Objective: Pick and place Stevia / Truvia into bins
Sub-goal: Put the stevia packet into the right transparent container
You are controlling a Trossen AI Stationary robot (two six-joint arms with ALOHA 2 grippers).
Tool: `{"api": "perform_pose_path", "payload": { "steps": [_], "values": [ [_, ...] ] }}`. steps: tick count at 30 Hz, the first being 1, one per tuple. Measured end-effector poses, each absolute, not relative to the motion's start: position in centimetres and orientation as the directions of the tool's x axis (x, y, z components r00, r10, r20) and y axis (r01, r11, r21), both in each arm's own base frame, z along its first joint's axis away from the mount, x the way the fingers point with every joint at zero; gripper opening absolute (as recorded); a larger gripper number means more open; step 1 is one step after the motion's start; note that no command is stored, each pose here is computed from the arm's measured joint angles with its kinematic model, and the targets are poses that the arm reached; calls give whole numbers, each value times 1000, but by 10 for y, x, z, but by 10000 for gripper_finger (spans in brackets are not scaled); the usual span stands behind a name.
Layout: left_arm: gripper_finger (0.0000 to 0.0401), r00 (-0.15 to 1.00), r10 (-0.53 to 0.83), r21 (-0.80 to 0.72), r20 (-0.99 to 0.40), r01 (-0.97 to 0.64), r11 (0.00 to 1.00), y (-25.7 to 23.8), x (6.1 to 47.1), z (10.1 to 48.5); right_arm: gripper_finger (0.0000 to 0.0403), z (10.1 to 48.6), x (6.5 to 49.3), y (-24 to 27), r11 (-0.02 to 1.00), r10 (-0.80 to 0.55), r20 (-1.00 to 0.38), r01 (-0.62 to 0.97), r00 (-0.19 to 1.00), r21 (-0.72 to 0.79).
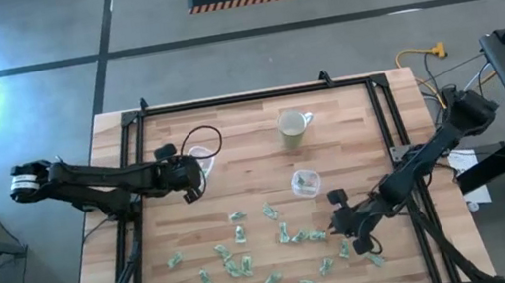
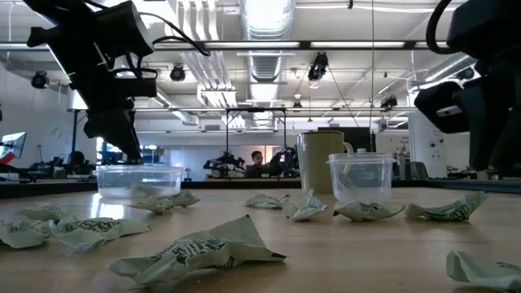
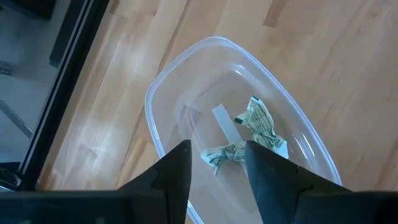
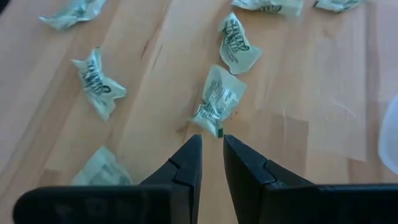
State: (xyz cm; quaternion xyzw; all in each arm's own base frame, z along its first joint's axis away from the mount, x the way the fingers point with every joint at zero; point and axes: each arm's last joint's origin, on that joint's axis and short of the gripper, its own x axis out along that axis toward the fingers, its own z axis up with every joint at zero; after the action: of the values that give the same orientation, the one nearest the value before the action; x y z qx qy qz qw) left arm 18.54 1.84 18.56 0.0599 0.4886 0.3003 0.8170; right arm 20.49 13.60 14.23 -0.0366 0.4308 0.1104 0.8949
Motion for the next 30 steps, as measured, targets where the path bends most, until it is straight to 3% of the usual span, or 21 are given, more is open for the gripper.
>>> {"api": "perform_pose_path", "payload": {
  "steps": [6,19,30],
  "values": [
    [135,341,549,392,-763,-432,813,18,185,185,62,132,215,143,977,153,-791,-212,592,30],
    [135,341,549,392,-763,-432,812,18,185,185,137,131,219,145,980,146,-781,-195,608,31],
    [135,345,549,390,-761,-433,812,18,186,185,162,112,225,149,980,132,-800,-196,586,18]
  ]
}}
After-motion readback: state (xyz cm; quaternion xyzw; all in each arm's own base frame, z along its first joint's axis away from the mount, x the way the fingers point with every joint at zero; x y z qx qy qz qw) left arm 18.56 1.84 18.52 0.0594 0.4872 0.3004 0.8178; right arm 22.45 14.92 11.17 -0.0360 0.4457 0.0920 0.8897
